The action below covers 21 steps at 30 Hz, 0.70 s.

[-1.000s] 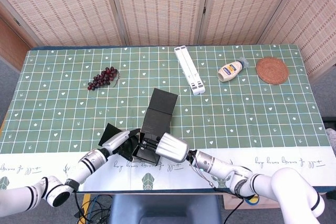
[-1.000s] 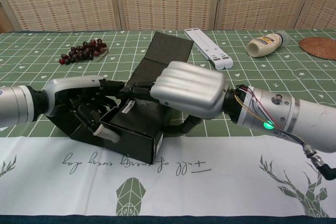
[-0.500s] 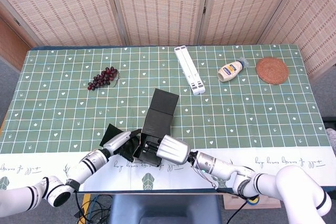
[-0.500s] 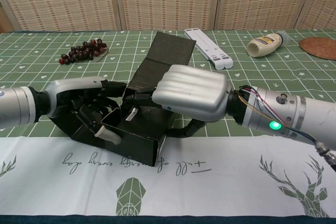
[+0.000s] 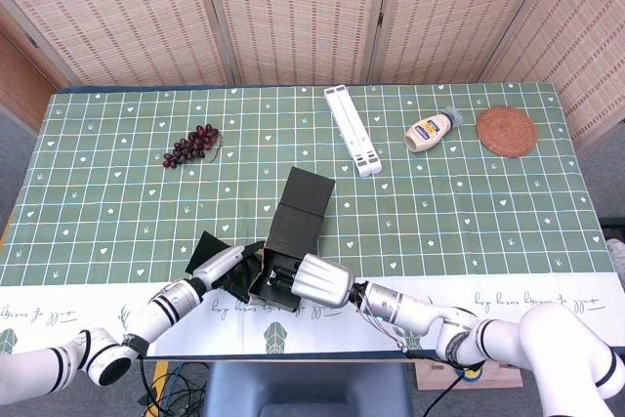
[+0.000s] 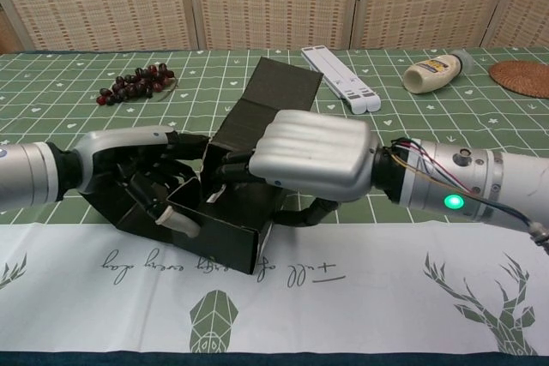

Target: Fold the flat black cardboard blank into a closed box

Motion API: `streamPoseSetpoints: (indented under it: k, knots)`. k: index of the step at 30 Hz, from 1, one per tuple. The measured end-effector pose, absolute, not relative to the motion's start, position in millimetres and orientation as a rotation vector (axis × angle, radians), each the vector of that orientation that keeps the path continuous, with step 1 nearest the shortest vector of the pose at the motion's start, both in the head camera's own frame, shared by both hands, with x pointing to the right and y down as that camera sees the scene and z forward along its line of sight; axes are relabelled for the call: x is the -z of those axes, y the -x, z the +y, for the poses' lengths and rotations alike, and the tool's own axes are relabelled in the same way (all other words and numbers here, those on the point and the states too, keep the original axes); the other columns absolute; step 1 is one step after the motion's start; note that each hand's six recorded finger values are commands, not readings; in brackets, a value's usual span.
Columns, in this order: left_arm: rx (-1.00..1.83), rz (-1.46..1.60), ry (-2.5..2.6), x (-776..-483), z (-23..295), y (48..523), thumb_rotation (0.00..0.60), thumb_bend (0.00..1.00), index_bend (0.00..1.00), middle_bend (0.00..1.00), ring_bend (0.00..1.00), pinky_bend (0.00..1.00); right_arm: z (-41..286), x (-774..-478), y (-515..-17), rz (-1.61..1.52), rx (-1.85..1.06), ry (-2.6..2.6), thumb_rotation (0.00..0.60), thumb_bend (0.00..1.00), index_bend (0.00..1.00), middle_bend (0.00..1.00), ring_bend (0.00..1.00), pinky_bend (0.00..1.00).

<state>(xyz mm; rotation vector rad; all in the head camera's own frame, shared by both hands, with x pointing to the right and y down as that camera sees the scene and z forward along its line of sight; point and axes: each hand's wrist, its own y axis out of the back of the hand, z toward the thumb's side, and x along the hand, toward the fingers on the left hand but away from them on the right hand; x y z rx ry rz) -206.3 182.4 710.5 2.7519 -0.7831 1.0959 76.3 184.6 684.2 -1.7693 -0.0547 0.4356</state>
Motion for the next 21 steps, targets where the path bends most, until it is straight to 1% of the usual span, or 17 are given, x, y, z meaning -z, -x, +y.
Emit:
streamPoseSetpoints:
  k: [6, 14, 21]
  knots:
    - [-1.089, -0.786, -2.747, -710.2, 182.7, 206.2, 0.600, 0.10, 0.16, 0.17, 0.41, 0.56, 184.7, -682.6, -78.6, 0.018, -0.433, 1.734, 0.600, 0.43, 0.29, 0.34, 0.71, 0.89]
    - [-1.082, -0.780, -2.746, -709.9, 184.2, 204.7, 0.600, 0.10, 0.16, 0.17, 0.41, 0.56, 188.8, -683.1, -75.6, 0.096, -0.429, 1.699, 0.600, 0.45, 0.30, 0.34, 0.71, 0.89]
    - [-1.074, -0.789, -2.739, -708.2, 183.1, 206.5, 0.600, 0.10, 0.16, 0.17, 0.41, 0.56, 187.5, -682.3, -69.7, 0.149, -0.428, 1.680, 0.600, 0.51, 0.35, 0.37, 0.72, 0.89]
